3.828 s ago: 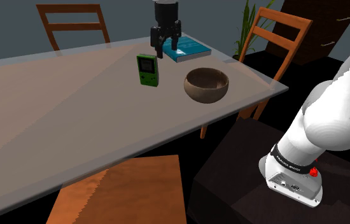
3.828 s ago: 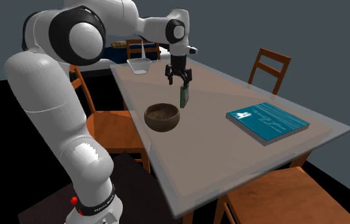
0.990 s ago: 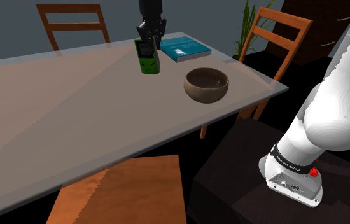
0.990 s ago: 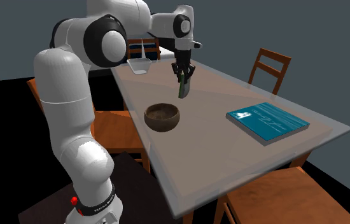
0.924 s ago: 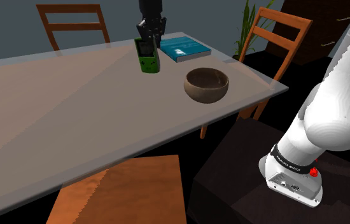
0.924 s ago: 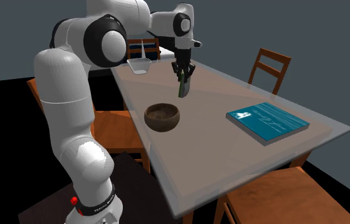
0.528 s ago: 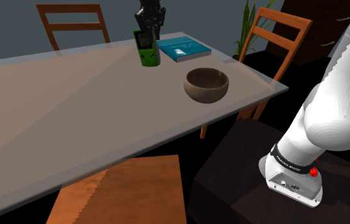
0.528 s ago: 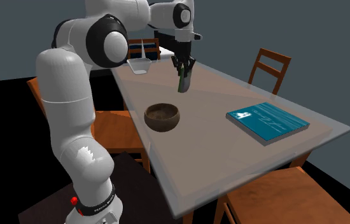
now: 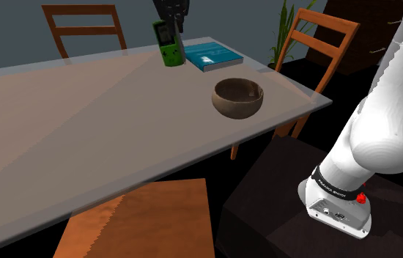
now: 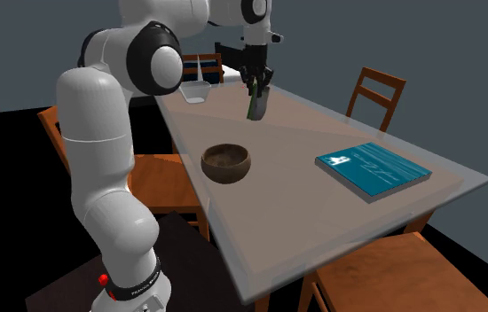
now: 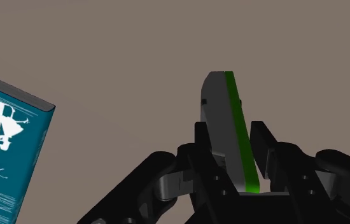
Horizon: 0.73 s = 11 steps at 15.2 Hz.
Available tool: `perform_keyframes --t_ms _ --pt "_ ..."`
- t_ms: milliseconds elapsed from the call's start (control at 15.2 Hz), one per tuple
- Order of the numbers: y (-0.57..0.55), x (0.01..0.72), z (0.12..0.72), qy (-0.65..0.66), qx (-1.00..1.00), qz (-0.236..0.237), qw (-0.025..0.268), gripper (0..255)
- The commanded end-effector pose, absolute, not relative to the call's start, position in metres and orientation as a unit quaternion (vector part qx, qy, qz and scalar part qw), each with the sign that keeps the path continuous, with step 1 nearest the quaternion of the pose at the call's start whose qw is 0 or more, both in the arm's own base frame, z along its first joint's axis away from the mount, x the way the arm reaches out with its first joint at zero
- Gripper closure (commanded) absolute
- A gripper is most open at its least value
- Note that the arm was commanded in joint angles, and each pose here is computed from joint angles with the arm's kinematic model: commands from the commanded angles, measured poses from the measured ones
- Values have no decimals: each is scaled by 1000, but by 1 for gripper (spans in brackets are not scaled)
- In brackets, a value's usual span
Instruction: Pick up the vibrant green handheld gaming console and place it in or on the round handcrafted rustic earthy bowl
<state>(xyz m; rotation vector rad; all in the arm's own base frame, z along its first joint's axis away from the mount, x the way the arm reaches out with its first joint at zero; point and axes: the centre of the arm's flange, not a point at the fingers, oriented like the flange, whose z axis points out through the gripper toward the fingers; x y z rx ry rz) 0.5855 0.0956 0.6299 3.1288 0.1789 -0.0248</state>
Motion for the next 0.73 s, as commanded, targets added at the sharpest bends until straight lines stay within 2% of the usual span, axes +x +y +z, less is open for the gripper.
perform_keyframes --t_ms 0,198,660 --pt "95 585 642 57 998 -8 4 255" --pt "95 585 654 57 998 -8 4 255" --pt "70 498 667 57 998 -8 4 255"
